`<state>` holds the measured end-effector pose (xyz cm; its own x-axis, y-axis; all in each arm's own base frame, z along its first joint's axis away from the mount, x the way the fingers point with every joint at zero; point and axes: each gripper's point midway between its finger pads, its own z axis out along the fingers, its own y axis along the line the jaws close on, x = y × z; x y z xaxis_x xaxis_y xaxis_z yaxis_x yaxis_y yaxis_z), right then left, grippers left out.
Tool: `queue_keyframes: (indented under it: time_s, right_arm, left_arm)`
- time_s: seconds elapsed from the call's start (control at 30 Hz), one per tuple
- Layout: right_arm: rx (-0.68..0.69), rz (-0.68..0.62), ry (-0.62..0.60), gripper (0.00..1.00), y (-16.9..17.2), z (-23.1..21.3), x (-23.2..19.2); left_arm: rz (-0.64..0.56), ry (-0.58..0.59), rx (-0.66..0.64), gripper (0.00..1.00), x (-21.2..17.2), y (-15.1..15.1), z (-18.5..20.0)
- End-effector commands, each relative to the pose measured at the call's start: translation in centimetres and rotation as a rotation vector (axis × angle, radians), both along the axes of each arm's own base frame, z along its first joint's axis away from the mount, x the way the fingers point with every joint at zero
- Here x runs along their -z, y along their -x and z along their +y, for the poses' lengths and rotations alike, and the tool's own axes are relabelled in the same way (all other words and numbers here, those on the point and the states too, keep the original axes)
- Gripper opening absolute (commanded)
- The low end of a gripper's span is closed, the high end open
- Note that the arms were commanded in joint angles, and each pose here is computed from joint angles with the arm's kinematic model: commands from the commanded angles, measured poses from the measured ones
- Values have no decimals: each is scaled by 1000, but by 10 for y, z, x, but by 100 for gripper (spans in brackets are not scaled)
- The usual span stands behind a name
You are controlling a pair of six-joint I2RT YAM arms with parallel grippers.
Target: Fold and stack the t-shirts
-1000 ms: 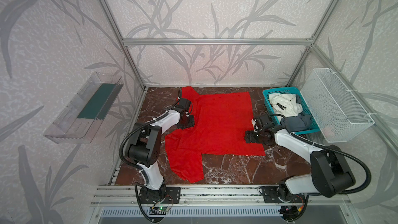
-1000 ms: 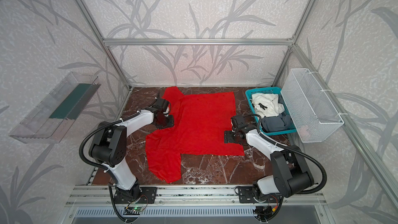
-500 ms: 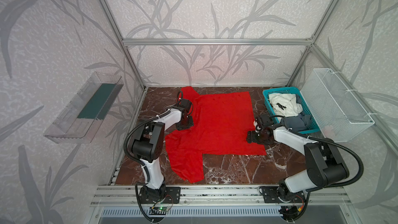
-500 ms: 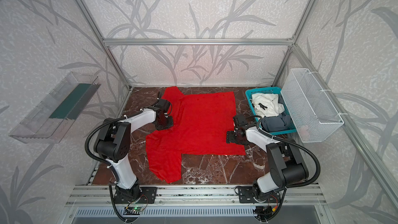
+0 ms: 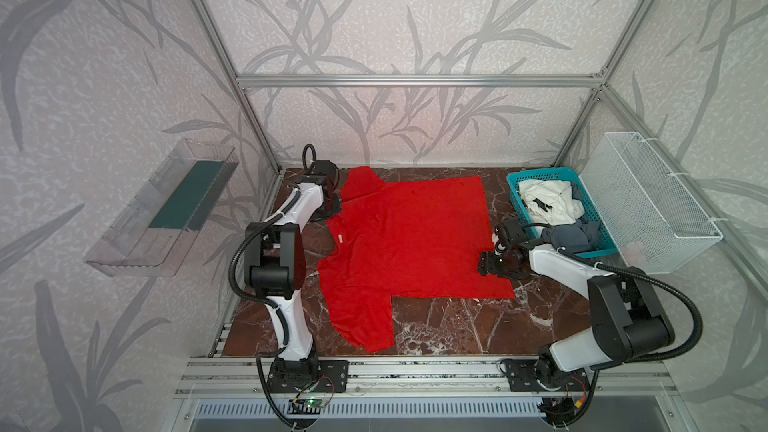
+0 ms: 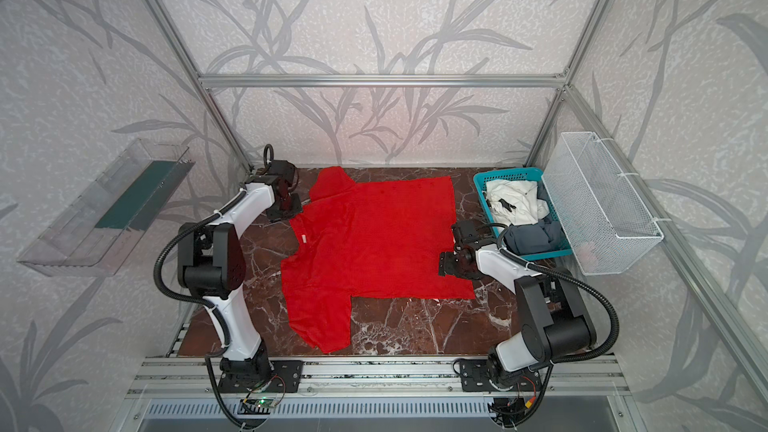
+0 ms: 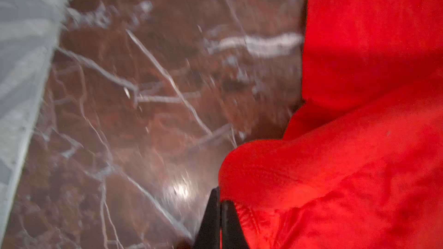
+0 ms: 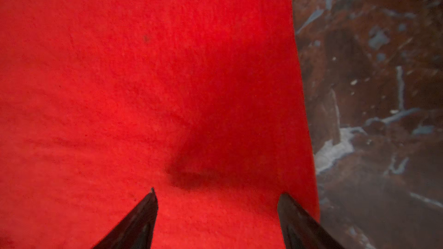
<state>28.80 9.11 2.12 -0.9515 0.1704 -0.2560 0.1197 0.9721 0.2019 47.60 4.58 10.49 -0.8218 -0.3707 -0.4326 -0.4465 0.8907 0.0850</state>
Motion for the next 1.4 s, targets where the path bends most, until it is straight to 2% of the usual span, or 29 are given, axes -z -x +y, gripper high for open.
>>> queue_keyframes:
  time_s: [0.0,0.03,0.07,0.13,0.2,0.3,0.37,0.47,0.57,0.7,0.87,1.0,1.1,1.17,1.27,1.37]
  right_arm:
    - [27,93,24,80,24,-11,14]
    - [27,94,23,80,25,-11,14]
    - [26,94,19,80,25,-10,14]
    - [26,96,14,80,27,-10,13]
    - [30,96,17,80,29,-11,12]
    - [34,107,32,81,33,-14,9]
    - [22,105,33,81,34,-14,5]
    - [1,83,43,81,35,-14,-6]
    - [-21,41,46,81,31,-11,-22]
    - [-57,-19,9,81,24,-1,-44]
    - [-97,-38,-6,81,23,11,-56]
    - [-90,-47,-1,81,23,10,-56]
    - [-85,-43,10,82,20,9,-50]
    - [-89,-30,-4,82,19,12,-45]
    - [-98,-18,-12,82,20,16,-40]
    - [-127,-28,-13,82,21,23,-42]
  left_arm:
    - [116,-139,-65,5,3,-10,50]
    - [114,-160,-84,20,-2,-19,57]
    - [108,-173,-82,31,-6,-25,59]
    - [85,-179,-77,40,-16,-27,53]
    - [43,-188,-58,42,-28,-18,40]
    - [-10,-151,-48,42,-32,13,15]
    - [-9,-42,-21,42,-18,38,-11]
    - [64,65,22,42,14,84,-51]
    - [175,77,56,42,44,139,-76]
    - [225,148,28,42,78,190,-91]
    - [271,181,-35,42,102,226,-89]
    - [317,173,-175,40,103,265,-77]
    - [323,166,-241,39,95,284,-70]
    - [304,103,-274,39,82,291,-57]
    - [192,21,-272,39,52,282,-39]
    - [94,104,-187,40,31,263,-53]
